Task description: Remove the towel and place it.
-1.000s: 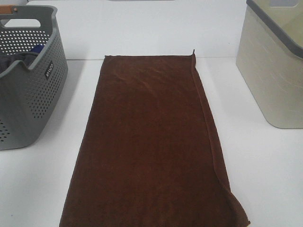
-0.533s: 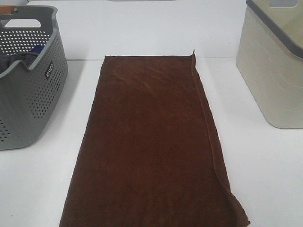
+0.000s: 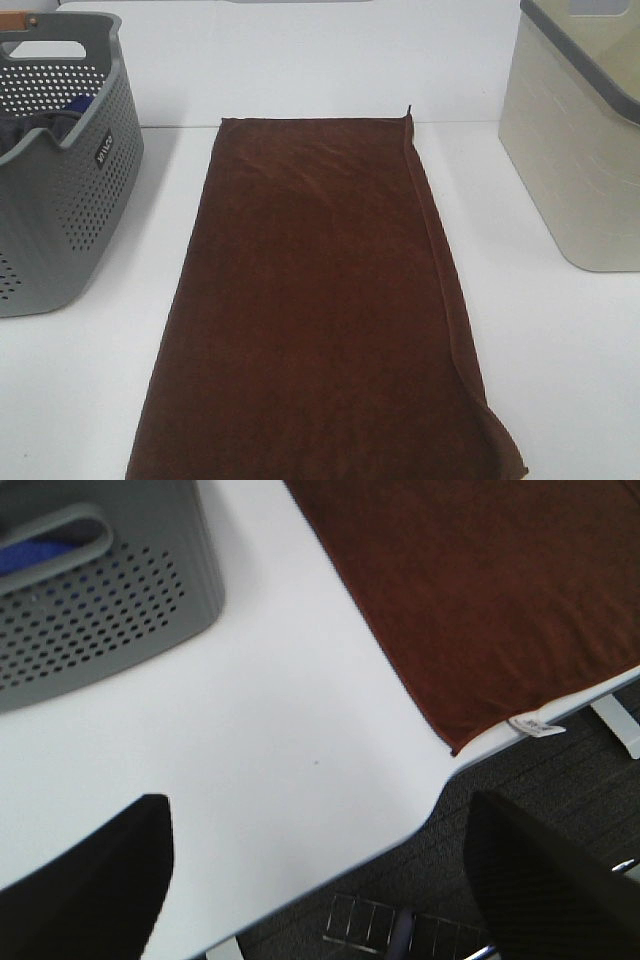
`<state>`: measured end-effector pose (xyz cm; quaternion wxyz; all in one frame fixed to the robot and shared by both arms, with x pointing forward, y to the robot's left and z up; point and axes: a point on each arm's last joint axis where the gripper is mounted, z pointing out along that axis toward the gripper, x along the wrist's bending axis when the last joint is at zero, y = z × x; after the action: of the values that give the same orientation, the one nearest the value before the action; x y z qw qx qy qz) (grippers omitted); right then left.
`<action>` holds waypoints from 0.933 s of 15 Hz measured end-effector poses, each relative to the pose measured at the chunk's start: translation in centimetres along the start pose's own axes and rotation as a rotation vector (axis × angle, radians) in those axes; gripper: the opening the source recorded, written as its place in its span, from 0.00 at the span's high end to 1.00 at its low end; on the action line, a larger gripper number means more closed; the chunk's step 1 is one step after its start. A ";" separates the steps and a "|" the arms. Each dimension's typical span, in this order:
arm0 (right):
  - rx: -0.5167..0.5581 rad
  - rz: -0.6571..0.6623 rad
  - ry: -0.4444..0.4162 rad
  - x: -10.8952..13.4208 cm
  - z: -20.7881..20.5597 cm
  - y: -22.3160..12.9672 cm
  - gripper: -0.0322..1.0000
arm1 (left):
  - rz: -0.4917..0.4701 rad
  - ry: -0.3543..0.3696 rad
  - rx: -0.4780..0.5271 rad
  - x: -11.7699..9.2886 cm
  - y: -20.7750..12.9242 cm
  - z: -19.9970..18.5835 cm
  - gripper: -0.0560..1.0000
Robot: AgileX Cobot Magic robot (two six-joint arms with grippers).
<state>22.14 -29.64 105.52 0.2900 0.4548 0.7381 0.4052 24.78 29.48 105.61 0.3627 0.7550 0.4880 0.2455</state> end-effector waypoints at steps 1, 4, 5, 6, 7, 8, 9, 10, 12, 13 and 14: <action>-0.017 -0.004 -0.001 0.0 0.1 0.1 0.35 | 0.012 -0.013 -0.033 -0.1 0.1 0.4 0.23; -0.048 0.001 0.011 0.1 0.8 0.2 0.35 | 0.026 -0.028 -0.054 -0.3 0.2 0.9 0.23; -0.052 0.002 0.011 0.1 0.9 0.3 0.35 | 0.026 -0.028 -0.055 -0.2 0.2 0.9 0.23; -0.050 0.001 0.011 0.0 0.9 0.3 0.35 | 0.027 -0.028 -0.057 -0.2 0.2 0.9 0.23; -0.050 0.001 0.011 0.0 1.0 0.3 0.35 | 0.026 -0.029 -0.057 -0.3 0.2 0.9 0.23; -0.050 0.001 0.011 0.0 1.0 0.3 0.35 | 0.026 -0.029 -0.057 -0.3 0.2 0.9 0.23; -0.050 0.001 0.011 0.0 1.0 0.3 0.35 | 0.026 -0.029 -0.057 -0.3 0.2 0.9 0.23; -0.050 0.001 0.011 0.0 1.0 0.3 0.35 | 0.026 -0.030 -0.057 -0.3 0.2 0.9 0.23; -0.050 0.001 0.011 0.0 1.0 0.3 0.35 | 0.024 -0.032 -0.057 -0.3 0.2 0.9 0.23; -0.050 0.001 0.011 0.0 1.0 0.3 0.35 | 0.024 -0.032 -0.057 -0.3 0.2 0.9 0.23; -0.050 0.001 0.011 0.0 1.0 0.3 0.35 | 0.024 -0.032 -0.057 -0.3 0.2 0.9 0.23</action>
<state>23.03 -29.20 105.34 0.2968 0.4456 0.7292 0.4261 25.39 28.90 105.22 0.3890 0.7541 0.4656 0.2515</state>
